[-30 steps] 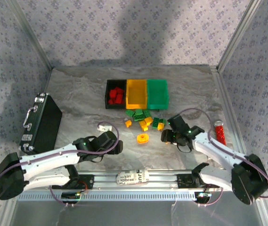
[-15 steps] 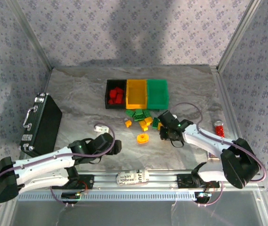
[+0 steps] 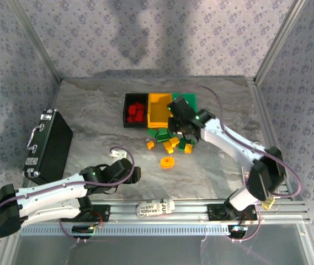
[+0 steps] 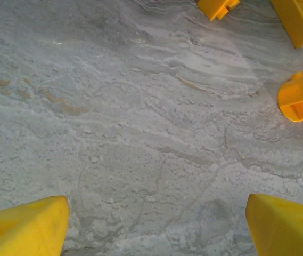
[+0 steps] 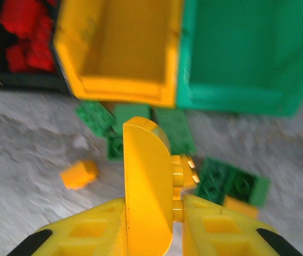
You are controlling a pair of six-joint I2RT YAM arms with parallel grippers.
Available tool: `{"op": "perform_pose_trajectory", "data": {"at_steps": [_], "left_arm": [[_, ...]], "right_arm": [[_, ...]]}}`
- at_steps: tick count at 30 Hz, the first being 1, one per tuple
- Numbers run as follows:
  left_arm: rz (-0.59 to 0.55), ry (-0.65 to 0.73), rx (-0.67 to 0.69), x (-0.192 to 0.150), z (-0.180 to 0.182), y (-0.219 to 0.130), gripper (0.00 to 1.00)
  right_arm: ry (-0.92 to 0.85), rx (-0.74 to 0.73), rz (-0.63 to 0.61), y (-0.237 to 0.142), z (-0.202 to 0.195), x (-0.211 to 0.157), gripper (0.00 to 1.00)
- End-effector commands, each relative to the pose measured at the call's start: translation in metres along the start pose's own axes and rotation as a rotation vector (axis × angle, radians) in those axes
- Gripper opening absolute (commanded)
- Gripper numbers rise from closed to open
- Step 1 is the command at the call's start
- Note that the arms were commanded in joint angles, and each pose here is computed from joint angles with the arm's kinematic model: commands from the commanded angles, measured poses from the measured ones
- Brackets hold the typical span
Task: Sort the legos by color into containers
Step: Place the lego in the container.
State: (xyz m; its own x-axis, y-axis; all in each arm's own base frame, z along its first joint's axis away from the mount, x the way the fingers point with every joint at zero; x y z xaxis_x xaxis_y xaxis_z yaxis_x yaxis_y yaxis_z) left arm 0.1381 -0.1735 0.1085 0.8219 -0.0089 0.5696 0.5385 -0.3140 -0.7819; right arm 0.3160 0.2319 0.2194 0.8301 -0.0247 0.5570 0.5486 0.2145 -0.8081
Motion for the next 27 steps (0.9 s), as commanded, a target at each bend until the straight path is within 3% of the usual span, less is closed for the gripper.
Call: {"op": "perform_pose_trajectory", "data": {"at_steps": [1, 9, 11, 12, 14, 15, 20, 27], "left_arm": [[-0.015, -0.012, -0.038, 0.002, -0.011, -0.001, 0.86], [-0.03, 0.019, -0.058, -0.001, -0.024, -0.009, 0.85], [-0.035, 0.027, -0.067, -0.001, -0.028, -0.011, 0.85], [-0.035, 0.033, -0.07, -0.001, -0.03, -0.013, 0.85], [-0.041, 0.042, -0.075, 0.0, -0.033, -0.015, 0.85], [-0.044, 0.047, -0.081, 0.001, -0.036, -0.017, 0.85], [-0.058, 0.093, -0.126, 0.006, -0.051, -0.02, 0.86], [-0.036, 0.252, -0.16, 0.018, -0.089, -0.013, 0.86]], "right_arm": [[-0.077, -0.017, 0.072, 0.016, 0.01, 0.013, 0.28], [-0.069, -0.006, 0.107, 0.059, 0.03, 0.061, 0.3], [-0.053, -0.003, 0.122, 0.067, 0.03, 0.072, 0.37], [-0.046, -0.006, 0.128, 0.067, 0.03, 0.075, 0.49], [-0.056, -0.003, 0.105, 0.059, 0.033, 0.082, 0.67], [-0.065, -0.011, 0.083, 0.053, 0.035, 0.084, 0.69], [-0.091, 0.009, 0.004, 0.009, 0.035, 0.079, 0.7], [-0.037, 0.049, -0.075, -0.04, -0.001, 0.036, 0.7]]}}
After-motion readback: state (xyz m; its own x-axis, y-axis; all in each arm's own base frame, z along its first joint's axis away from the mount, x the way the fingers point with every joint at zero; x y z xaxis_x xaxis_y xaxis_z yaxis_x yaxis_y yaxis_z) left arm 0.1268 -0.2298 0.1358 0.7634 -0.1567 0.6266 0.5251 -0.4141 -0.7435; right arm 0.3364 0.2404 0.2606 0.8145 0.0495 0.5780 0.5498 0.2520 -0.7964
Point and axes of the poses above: each hand's point on the last joint's axis, 136 mm out from that joint toward the fingers, its own y axis out along the fingers, its own z axis along the line the jaws close on, x = y × z, the point moved 4 cm from there along -y, back along the fingers, and after that the axes turned 3 degrees about y, right-handed, at the moved point
